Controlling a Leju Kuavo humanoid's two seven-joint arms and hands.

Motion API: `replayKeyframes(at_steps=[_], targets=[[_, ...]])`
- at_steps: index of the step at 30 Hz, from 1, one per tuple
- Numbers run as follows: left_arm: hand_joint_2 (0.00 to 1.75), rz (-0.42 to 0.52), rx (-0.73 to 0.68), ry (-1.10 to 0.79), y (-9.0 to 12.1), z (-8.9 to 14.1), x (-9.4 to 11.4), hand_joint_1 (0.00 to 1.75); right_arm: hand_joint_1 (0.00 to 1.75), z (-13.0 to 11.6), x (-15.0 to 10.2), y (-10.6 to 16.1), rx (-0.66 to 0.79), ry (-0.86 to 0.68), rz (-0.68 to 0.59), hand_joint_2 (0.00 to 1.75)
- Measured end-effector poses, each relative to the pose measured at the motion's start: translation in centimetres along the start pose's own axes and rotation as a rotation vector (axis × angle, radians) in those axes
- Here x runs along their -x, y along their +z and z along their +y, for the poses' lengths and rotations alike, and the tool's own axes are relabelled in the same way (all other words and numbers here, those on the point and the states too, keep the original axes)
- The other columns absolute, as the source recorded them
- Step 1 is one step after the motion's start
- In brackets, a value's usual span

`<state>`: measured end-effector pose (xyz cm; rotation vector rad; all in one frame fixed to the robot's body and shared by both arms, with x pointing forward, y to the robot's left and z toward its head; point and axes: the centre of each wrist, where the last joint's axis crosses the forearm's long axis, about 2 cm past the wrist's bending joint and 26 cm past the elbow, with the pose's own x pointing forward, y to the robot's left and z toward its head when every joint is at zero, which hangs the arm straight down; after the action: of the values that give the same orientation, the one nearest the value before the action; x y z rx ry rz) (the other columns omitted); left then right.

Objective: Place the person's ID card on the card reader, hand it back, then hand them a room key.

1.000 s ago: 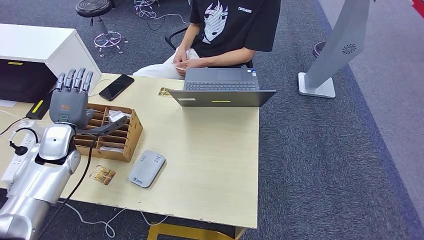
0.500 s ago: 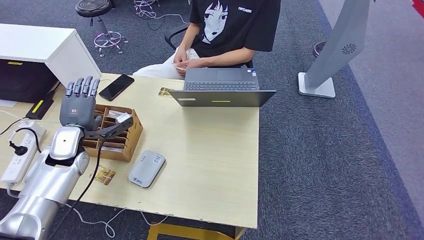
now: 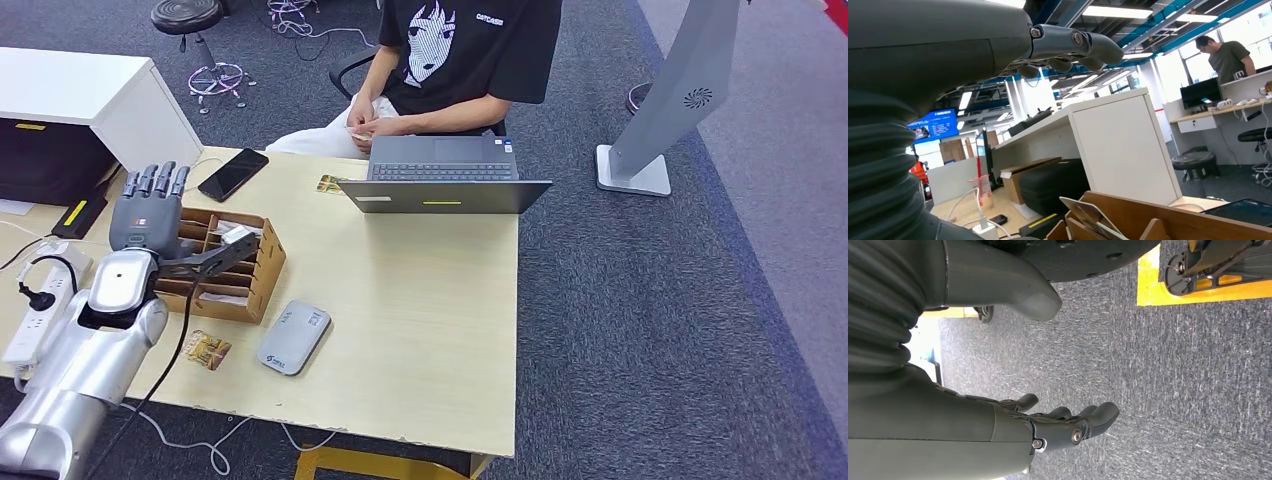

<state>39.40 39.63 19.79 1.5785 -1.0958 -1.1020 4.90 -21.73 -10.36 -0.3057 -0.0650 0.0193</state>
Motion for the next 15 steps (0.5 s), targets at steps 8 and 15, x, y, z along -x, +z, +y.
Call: replayKeyframes(at_steps=[8, 15], targets=[[1.75, 0.003, 0.007, -0.002, 0.01, -0.03, 0.16, 0.00, 0.00, 0.02, 0.00, 0.02, 0.004, 0.010, -0.003, 1.75], [1.75, 0.002, 0.002, 0.000, 0.02, -0.03, 0.06, 0.00, 0.00, 0.06, -0.02, 0.04, 0.005, 0.016, 0.001, 1.75]])
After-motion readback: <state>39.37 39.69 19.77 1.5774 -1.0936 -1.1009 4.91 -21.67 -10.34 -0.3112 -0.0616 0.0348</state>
